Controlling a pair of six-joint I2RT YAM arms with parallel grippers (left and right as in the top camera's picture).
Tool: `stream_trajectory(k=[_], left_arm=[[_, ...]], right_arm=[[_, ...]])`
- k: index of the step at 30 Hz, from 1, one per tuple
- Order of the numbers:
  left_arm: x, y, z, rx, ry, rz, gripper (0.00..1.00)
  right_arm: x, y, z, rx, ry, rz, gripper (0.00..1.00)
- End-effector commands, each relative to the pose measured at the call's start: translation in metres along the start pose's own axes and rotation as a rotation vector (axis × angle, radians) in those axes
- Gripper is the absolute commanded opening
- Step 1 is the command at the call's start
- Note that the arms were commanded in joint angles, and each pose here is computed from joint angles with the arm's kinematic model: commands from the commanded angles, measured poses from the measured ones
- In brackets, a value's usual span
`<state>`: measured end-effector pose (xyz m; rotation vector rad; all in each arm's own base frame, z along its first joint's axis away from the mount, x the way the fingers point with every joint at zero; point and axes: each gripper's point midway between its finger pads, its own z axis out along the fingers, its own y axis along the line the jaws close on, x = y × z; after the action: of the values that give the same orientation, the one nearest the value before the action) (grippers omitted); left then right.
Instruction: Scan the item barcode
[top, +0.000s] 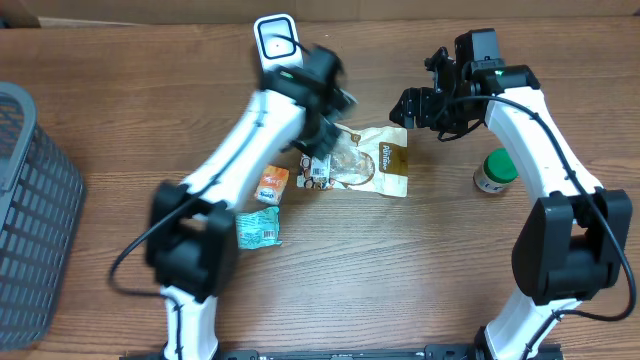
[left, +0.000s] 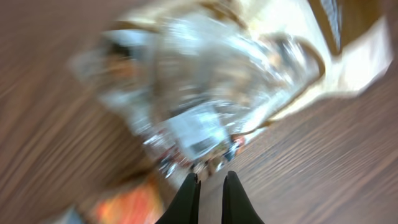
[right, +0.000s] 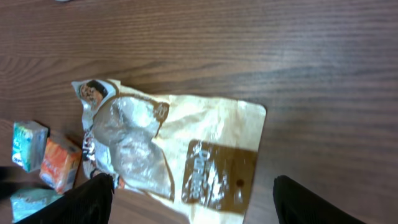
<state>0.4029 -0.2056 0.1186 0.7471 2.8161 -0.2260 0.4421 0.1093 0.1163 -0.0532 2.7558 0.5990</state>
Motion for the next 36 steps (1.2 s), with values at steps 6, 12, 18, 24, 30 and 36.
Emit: stream_trajectory(k=[6, 12, 18, 24, 30, 36], left_arm=[[0.005, 0.048, -0.056, 0.02, -0.078, -0.62, 0.04], [0.01, 0.052, -0.053, 0.017, -0.057, -0.688, 0.04], [0.008, 0.04, -0.051, 0.024, -0.051, -0.667, 0.04], [0.005, 0.031, -0.05, 0.025, -0.054, -0.644, 0.04], [0.004, 0.029, -0.046, 0.025, -0.058, -0.638, 0.04], [0.008, 0.029, -0.04, 0.022, -0.042, -0.64, 0.04]], right_arm=[[-0.012, 0.001, 0.055, -0.032, -0.004, -0.084, 0.57], [-0.03, 0.007, 0.077, 0.004, -0.082, -0.093, 0.29], [-0.025, -0.004, 0.098, 0.067, -0.068, 0.001, 0.16], [-0.006, -0.014, 0.099, 0.11, 0.002, 0.067, 0.17], [0.027, -0.028, 0.103, 0.166, 0.108, 0.1, 0.23], [0.065, -0.03, 0.1, 0.17, 0.248, 0.144, 0.23]])
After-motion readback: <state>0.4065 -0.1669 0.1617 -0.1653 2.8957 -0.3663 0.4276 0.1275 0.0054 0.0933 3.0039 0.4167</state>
